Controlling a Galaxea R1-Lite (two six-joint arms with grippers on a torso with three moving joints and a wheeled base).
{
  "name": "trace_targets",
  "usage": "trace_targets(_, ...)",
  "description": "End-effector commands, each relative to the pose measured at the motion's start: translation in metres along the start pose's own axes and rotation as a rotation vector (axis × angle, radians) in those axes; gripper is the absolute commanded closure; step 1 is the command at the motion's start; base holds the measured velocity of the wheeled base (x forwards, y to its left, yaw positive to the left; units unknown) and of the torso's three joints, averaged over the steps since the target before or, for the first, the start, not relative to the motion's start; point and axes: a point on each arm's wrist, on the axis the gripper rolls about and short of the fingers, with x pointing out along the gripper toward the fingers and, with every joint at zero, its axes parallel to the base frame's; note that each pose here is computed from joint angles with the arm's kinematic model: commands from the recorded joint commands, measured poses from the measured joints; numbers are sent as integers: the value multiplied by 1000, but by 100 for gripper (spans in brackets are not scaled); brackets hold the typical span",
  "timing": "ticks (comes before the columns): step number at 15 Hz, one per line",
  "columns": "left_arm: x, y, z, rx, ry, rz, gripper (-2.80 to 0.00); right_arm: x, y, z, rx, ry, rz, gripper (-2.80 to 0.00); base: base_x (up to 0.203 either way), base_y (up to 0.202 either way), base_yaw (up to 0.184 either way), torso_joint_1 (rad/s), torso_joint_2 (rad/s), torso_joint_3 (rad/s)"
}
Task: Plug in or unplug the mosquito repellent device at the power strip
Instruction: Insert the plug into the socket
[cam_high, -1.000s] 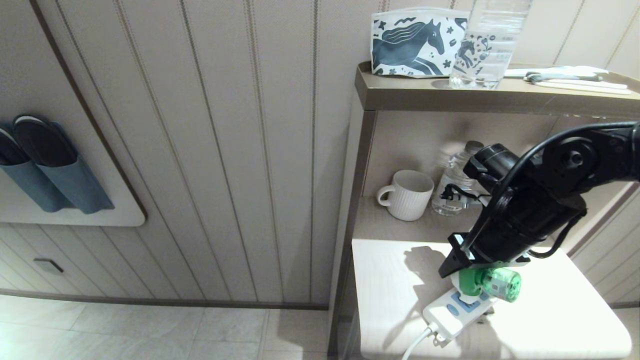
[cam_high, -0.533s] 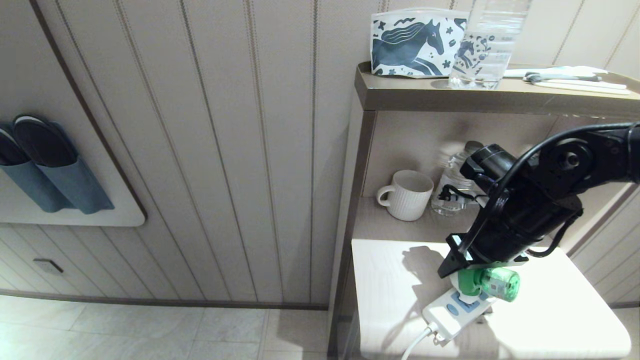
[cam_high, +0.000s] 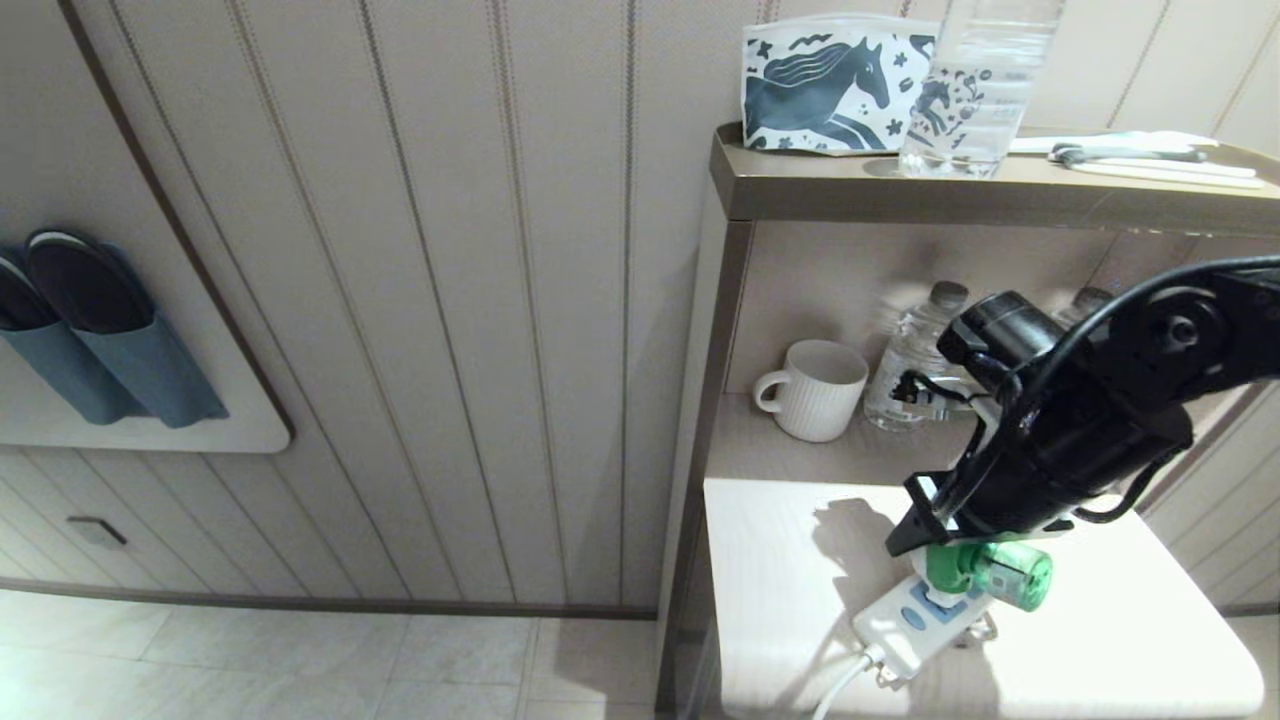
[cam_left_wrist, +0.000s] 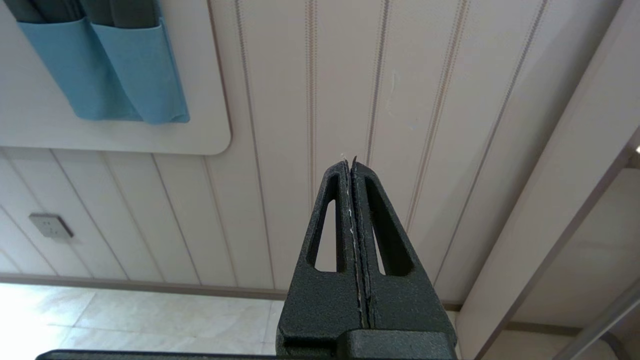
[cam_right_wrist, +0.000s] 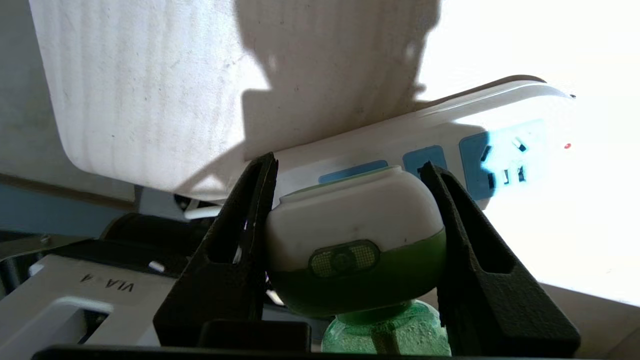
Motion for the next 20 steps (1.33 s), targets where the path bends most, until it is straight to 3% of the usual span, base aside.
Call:
trace_targets(1,0,0,0,0,-2,0,0,2,2,-13,-17,-30,-48,0,0,0,0,0,0,0)
trace_targets(3,0,0,0,0,-2,0,0,5,6,-15,-33,-67,-76,0,0,0,0,0,0,0)
trace_targets(20,0,0,0,0,-2,0,0,23,2,-35,-8,-35,-82,0,0,0,0,0,0,0)
